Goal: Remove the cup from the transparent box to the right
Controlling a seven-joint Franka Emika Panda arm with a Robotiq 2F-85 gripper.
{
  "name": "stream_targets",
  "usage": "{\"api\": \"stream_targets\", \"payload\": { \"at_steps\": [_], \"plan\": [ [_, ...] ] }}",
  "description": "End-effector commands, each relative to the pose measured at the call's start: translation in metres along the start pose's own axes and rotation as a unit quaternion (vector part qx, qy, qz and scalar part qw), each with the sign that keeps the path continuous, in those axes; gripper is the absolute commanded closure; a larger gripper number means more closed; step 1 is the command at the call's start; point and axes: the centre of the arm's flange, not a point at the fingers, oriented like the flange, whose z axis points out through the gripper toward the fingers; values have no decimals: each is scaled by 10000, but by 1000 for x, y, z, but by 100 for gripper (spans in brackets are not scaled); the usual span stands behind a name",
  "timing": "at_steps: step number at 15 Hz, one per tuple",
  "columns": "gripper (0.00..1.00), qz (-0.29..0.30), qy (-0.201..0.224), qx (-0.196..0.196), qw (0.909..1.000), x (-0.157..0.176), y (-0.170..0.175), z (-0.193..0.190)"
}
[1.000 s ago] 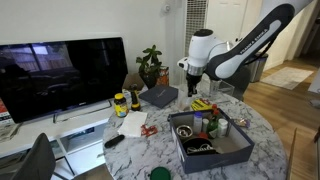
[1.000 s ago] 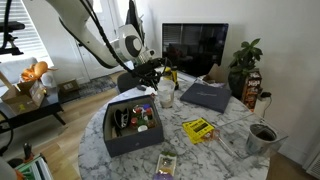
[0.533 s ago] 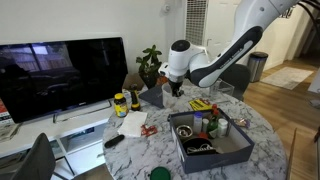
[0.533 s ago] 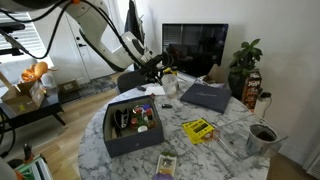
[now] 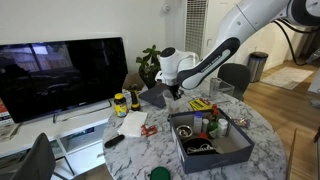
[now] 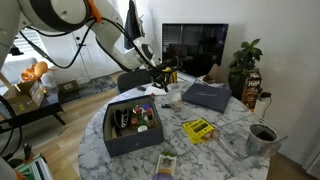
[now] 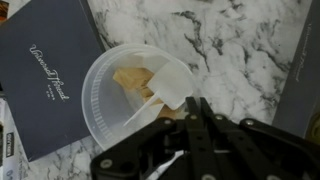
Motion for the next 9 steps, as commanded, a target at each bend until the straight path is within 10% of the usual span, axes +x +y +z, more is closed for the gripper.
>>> {"api": "stream_targets", "payload": {
  "at_steps": [1, 8, 9],
  "plan": [
    [99, -243, 379, 380, 9983, 10, 18, 4],
    [99, -93, 829, 508, 9952, -9, 29, 2],
    [70, -66, 862, 506, 9950, -13, 25, -1]
  ]
}}
